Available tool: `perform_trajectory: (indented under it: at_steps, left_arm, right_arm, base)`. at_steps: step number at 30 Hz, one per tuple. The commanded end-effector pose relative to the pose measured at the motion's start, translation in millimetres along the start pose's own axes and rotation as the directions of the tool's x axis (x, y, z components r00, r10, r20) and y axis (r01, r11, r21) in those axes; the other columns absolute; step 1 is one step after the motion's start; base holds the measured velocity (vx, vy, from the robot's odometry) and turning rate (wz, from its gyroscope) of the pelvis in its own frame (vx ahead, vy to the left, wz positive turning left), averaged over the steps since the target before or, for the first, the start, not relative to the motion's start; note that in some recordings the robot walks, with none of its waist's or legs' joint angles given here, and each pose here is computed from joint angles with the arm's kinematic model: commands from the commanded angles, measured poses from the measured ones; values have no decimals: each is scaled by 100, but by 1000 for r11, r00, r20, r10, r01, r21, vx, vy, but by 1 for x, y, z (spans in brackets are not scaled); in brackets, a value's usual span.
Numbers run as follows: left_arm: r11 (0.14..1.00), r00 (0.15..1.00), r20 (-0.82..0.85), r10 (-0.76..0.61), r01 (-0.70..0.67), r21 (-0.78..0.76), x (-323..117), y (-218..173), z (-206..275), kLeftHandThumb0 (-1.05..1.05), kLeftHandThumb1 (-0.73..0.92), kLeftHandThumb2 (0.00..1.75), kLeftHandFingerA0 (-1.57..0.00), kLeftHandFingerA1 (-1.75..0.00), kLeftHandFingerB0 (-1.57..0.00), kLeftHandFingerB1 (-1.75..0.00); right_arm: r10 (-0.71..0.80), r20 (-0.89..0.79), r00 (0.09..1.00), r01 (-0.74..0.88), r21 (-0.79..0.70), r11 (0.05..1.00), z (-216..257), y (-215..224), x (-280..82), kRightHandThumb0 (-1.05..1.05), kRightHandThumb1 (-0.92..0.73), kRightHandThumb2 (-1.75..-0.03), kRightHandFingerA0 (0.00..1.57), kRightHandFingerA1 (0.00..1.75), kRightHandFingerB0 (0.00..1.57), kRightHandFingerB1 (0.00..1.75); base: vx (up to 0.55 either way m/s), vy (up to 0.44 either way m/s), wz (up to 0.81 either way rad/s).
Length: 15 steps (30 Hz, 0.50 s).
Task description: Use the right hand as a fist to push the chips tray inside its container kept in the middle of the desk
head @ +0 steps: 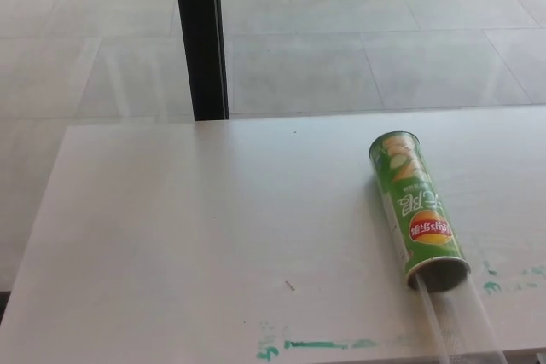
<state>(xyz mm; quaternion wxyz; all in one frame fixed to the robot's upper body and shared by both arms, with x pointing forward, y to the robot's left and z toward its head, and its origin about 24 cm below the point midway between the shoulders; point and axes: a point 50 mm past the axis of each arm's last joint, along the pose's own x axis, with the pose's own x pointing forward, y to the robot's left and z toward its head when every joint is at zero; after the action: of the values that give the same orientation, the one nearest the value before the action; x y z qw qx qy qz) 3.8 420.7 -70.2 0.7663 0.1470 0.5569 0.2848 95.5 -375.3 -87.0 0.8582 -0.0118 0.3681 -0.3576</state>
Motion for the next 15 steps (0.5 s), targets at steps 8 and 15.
perform_trajectory:
  at_steps: [8, 15]
  left_arm:
    - [982, 1000, 20, 15, -11, -187, -4, 33, 4, -105, 91, 100, -53, -127, -29, -101]
    - [975, 1000, 21, 13, -8, -221, -4, 32, 4, -105, 89, 106, -41, -137, -21, -108]
  right_arm:
    - [-432, 171, 885, 242, 624, 743, 68, -79, 1, -81, -82, -65, 93, 125, 72, 79]
    - [-462, 326, 825, 155, 655, 739, 131, -84, 1, -84, -79, -63, 97, 114, 77, 66]
  base:
    - [0, 0, 0]
    - [0, 0, 0]
